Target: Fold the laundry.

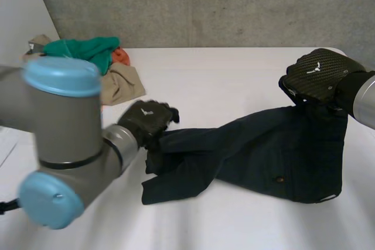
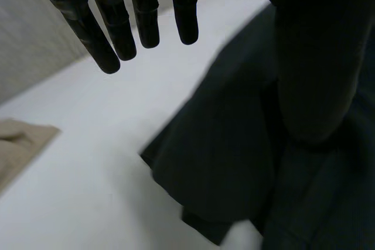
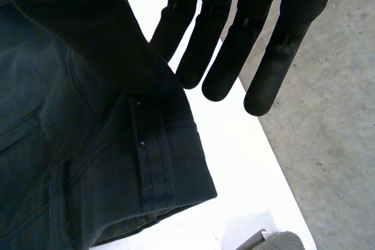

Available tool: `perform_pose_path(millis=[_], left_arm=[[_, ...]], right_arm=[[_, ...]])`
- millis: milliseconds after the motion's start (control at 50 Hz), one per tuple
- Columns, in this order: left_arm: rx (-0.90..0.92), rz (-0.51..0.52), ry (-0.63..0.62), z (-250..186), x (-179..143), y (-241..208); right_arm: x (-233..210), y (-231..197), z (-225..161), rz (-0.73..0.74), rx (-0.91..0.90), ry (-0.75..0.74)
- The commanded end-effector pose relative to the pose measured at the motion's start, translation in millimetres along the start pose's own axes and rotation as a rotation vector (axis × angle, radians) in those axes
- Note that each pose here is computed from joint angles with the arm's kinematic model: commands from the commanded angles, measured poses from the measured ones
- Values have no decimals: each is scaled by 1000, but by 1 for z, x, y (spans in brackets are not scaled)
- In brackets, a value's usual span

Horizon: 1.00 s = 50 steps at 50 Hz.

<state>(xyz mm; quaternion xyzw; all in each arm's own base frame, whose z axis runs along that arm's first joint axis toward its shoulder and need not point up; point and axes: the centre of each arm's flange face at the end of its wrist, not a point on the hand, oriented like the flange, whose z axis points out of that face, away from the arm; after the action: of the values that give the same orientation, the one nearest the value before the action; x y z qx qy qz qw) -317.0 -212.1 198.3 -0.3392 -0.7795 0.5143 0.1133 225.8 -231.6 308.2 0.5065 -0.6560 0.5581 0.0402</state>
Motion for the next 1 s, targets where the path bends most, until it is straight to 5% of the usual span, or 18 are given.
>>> perform_pose_path(millis=[20,300,620,840,1000], left_arm=[[-76,-21,77,22,19,20],[-207,-99,49,-8,19,33],[-152,11,10,6,38,54],[244,122,-238,46,-12,-23],[717,151,-351,49,-58,-144]], right_arm=[[0,3,7,14,7,6],[0,17,29,13,-23,19],[3,24,36,26,-33,28],[12,26,67,50,17,102],[76,-13,98,125,295,446]])
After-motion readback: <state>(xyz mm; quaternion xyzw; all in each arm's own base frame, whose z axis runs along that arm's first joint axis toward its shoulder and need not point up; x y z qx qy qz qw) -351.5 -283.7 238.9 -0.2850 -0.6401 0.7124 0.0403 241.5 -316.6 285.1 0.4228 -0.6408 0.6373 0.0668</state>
